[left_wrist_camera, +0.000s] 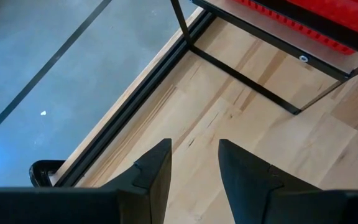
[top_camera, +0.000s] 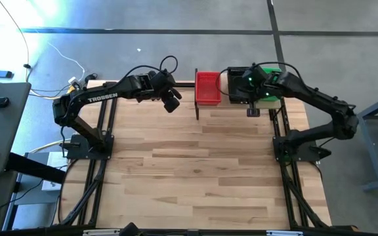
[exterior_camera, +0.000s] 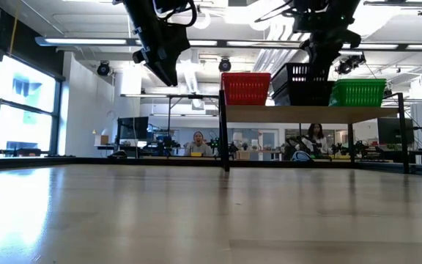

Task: Stack baskets on shelf by color
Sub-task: Stack the black basket on top of the other black baskets on the shelf

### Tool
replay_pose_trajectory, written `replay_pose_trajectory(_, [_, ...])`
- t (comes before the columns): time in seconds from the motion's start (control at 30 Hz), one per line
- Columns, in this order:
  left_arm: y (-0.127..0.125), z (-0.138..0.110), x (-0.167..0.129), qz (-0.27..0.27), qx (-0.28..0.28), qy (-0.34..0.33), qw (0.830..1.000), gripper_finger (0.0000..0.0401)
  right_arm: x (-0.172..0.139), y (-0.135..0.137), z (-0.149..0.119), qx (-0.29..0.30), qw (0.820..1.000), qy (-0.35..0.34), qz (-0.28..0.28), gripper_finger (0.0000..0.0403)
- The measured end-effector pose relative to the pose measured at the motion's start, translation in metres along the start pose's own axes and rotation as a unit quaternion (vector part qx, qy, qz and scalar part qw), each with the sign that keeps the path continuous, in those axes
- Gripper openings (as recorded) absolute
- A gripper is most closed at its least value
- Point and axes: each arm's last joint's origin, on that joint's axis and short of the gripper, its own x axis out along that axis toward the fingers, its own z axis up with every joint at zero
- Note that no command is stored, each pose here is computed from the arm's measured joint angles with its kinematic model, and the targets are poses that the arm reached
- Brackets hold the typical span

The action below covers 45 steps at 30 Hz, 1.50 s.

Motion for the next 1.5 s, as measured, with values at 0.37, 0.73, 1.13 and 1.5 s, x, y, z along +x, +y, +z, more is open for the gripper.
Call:
replay_pose_trajectory(0.37, [0.000, 0.000, 0.000, 0.000, 0.000, 0.000, 1.000, 0.0122, 0.003, -0.003, 0.002, 0.011, 1.000, 0.006, -0.017, 0.0000])
replay_pose_trajectory(0.73, [0.000, 0.000, 0.000, 0.000, 0.000, 0.001, 1.000, 0.0122, 0.003, -0.004, 0.003, 0.034, 0.999, 0.000, -0.022, 0.0001])
replay_pose_trajectory(1.13, [0.000, 0.000, 0.000, 0.000, 0.000, 0.001, 1.000, 0.0122, 0.003, -0.004, 0.003, 0.030, 0.999, 0.014, -0.042, 0.0084])
replay_pose_trajectory(1.5, [0.000, 0.000, 0.000, 0.000, 0.000, 0.001, 1.000, 0.0122, -0.007, -0.002, 0.001, 0.029, 0.998, 0.000, -0.056, 0.0119])
